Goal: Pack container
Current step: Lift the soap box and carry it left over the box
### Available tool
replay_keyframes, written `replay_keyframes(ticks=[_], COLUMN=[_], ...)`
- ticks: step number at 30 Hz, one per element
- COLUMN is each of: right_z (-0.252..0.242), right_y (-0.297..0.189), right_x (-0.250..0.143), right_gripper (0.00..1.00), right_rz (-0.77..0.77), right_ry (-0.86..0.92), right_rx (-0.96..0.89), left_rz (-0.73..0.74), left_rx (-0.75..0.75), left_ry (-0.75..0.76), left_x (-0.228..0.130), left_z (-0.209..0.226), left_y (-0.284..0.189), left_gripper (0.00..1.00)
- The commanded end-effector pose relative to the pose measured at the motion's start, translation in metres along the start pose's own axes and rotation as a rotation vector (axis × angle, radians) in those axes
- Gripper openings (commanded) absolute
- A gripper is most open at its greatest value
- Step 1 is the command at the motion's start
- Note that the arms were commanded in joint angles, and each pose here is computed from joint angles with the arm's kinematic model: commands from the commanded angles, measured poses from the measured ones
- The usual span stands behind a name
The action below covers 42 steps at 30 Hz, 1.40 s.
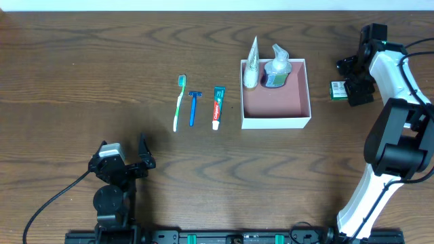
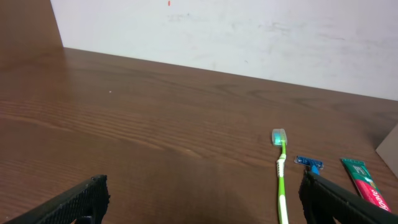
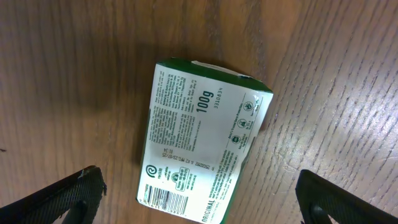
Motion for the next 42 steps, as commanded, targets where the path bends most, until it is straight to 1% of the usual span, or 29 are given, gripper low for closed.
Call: replay_keyframes(ticks=[1,13,21,26,33,41,42], right_z=[-0.006,-0.011,-0.018,-0.022,-0.026,-0.033,-0.034], right_y=[0.015,0.022,0.026,0.035,0.05,0.05,0.05], right_x=[-0.001,-0.001,0.009,0.012,0.006,-0.003,-0.003], right_gripper=[0.99,0.99,0.99,0.99,0.99,0.96,0.94], right_rz=[0.004,0.016,0.011,0.026,0.062,0.119,0.119], right_ry=[0.024,0.063,0.086,0.08,0.073,0.103,0.106], right_rx=[-0.037,-0.062,-0.086,-0.1,-0.124,-0.157,-0.16], left_rz=[0.055,0.055,0.055,0.055,0.055,0.055,0.055], left_rx=[0.032,0.032,0.032,0.032,0.032,0.032,0.032], left_ry=[0.004,0.004,0.004,0.004,0.004,0.004,0.004], left_x=[-0.017,-0.017,-0.017,-0.017,-0.017,-0.017,-0.017], left_z=[0.005,0.005,0.005,0.005,0.005,0.005,0.005], left_y=[0.002,0.002,0.002,0.002,0.002,0.002,0.002], left_gripper=[0.98,0.98,0.98,0.98,0.98,0.98,0.98])
Point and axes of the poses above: each gripper's point midway between its finger pads, its own y axis out along the fingers, its own z axis along the line the jaws close on, x = y × z, the point moved 3 cm from there along -y, back along the fingers, and after that the axes turned 6 degrees about y, right-handed, at the moved point
